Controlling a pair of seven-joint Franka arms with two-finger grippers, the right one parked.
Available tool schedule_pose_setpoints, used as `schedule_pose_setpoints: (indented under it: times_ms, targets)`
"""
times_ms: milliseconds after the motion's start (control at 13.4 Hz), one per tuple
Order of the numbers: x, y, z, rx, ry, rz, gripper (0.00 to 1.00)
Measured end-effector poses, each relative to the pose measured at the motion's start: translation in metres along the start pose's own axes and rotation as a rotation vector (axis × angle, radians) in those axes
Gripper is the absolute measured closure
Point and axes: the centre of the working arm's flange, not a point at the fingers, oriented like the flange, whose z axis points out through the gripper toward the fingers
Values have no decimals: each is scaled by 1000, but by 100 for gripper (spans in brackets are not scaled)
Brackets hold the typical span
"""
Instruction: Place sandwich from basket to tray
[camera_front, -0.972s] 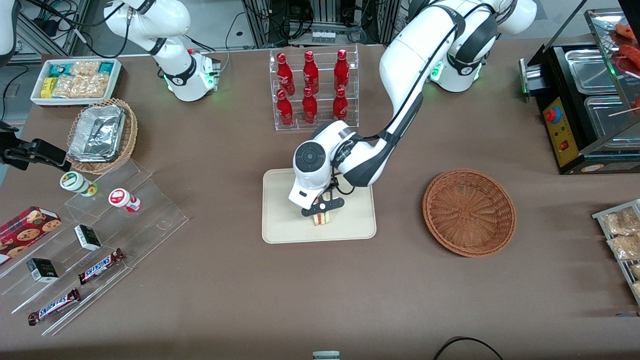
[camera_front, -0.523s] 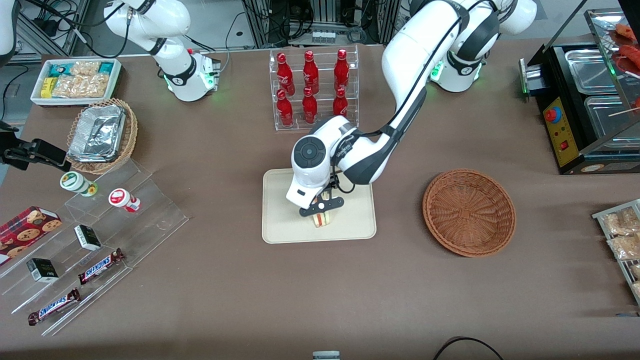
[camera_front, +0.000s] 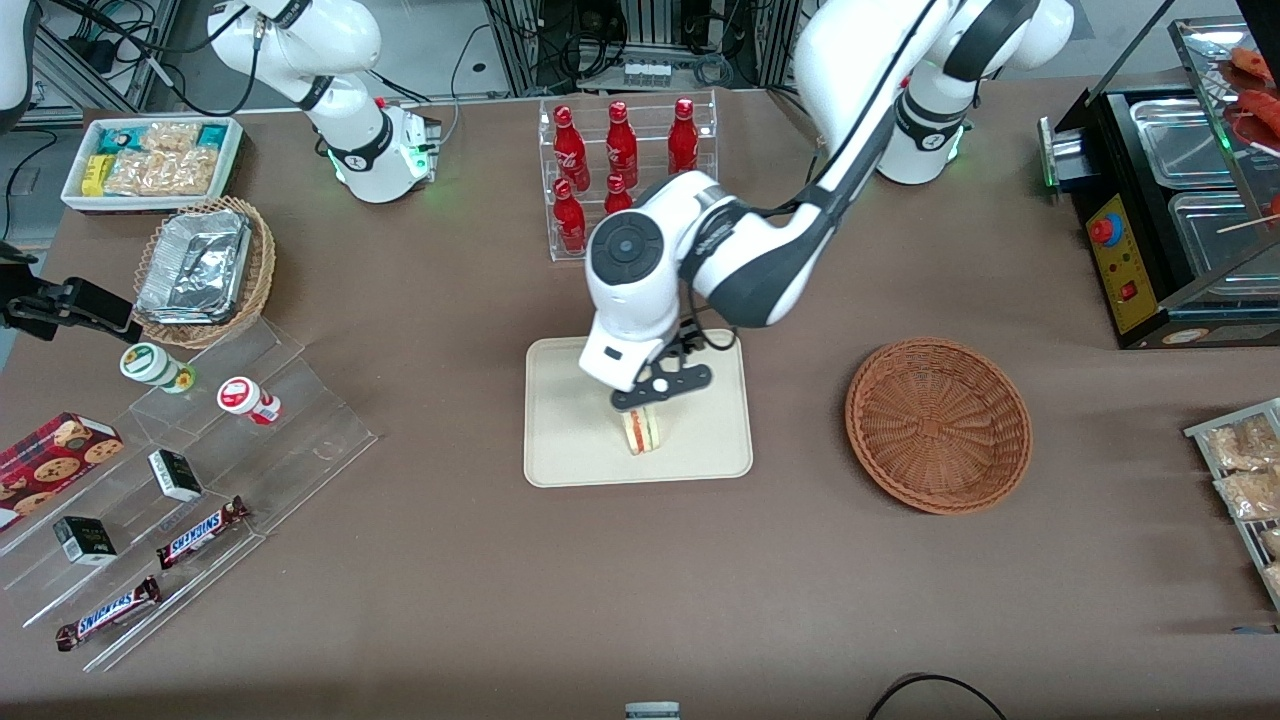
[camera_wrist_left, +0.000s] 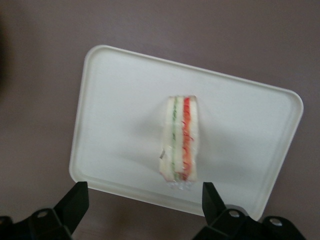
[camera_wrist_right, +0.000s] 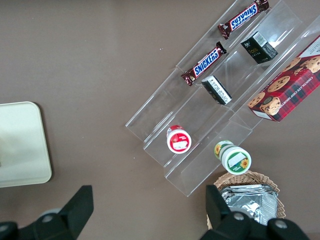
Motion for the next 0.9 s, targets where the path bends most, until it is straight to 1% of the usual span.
schedule_pose_setpoints:
  times_ms: [224,374,523,673,897]
  targets:
    - [49,-50,-8,23,-16,4,0]
    - [82,-91,-11,32,-28,37,0]
    - [108,-133,-12,44,-44,81,0]
    - [127,-179,-17,51,-60,152,0]
    - [135,-242,-35,54,-72,261,0]
